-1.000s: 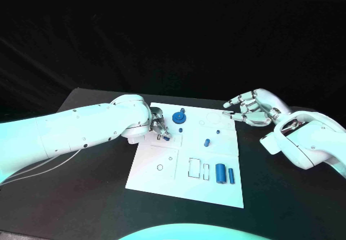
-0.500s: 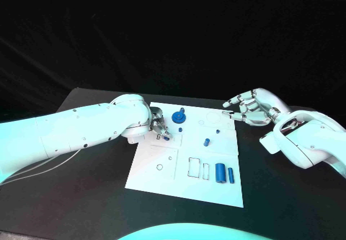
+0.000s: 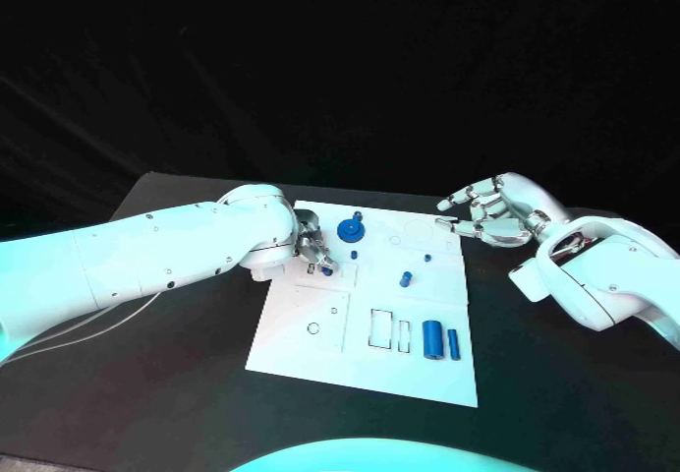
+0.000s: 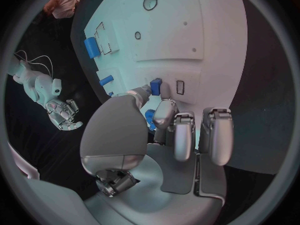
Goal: Assemble the parts on the task board
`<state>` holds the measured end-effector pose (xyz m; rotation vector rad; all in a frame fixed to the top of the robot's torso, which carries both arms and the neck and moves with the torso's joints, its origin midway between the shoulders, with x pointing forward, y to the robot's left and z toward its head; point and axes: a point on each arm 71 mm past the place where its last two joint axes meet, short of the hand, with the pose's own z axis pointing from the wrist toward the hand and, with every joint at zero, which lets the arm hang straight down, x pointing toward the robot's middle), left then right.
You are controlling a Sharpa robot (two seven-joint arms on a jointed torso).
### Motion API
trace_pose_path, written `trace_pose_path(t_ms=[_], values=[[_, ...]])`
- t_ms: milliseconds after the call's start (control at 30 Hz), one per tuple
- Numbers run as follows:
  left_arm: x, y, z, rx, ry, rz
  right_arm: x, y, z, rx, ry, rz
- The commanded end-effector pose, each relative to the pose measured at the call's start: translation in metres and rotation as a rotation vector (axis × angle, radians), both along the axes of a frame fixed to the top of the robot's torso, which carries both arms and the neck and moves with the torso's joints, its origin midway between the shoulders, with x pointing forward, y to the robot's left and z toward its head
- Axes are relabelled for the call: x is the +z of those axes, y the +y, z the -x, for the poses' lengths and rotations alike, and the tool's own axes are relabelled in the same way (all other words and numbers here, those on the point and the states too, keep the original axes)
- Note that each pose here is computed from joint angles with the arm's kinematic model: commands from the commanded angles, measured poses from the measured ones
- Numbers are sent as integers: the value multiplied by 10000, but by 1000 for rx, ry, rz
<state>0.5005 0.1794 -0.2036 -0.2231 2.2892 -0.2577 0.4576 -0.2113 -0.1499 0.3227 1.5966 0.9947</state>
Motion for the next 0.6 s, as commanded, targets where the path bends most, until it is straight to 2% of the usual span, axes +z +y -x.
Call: trace_pose_path(t_ms=[33,600], values=[[-14,8,5,9,22,-26,-6,12,5,14,3,6],[-32,-5,-15,4,38,-37,-6,16,9,16,4,7]])
